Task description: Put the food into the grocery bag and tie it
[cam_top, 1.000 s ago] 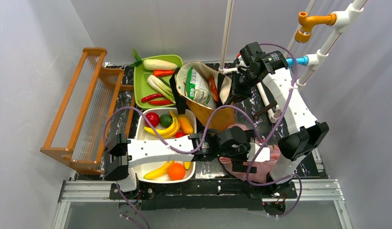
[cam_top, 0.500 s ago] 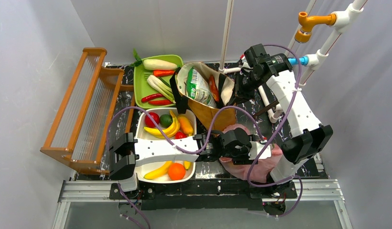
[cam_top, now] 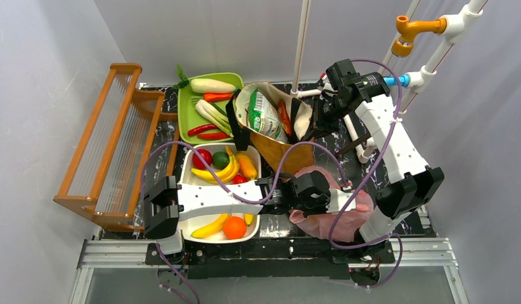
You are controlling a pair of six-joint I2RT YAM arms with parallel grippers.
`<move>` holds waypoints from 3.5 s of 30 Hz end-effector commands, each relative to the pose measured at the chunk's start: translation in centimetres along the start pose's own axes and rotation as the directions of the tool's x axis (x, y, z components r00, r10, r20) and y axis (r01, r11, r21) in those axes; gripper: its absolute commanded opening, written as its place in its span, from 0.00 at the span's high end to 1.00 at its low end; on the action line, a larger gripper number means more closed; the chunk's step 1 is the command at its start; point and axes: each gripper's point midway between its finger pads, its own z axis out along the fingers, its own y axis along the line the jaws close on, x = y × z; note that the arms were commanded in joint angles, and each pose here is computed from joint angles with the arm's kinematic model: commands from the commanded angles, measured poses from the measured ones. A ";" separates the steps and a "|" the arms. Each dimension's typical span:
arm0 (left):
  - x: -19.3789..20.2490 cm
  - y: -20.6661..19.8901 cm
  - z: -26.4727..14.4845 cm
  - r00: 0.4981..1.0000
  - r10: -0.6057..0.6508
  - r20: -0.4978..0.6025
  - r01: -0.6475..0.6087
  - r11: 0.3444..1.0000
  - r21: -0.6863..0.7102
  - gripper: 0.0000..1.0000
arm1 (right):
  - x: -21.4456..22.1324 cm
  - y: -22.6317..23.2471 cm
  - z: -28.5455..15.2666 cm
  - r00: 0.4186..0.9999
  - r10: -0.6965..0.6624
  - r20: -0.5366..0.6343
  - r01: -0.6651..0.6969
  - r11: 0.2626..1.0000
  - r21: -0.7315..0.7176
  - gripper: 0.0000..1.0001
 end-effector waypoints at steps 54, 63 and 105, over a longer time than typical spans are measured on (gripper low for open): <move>-13.5 26.9 -36.1 0.858 0.208 0.469 0.278 0.579 -0.766 1.00 | 0.5 0.6 -0.9 1.000 0.003 0.006 -0.002 0.999 -0.045 0.99; -12.4 30.1 -34.6 0.731 0.204 0.651 0.387 0.663 -0.641 1.00 | 0.9 0.4 -1.3 1.000 0.001 0.008 -0.001 0.999 -0.037 0.99; 5.7 20.6 -13.2 0.943 -0.260 0.205 0.304 0.927 -0.219 1.00 | -0.1 2.8 -2.2 1.000 0.004 -0.008 -0.005 0.993 -0.119 0.99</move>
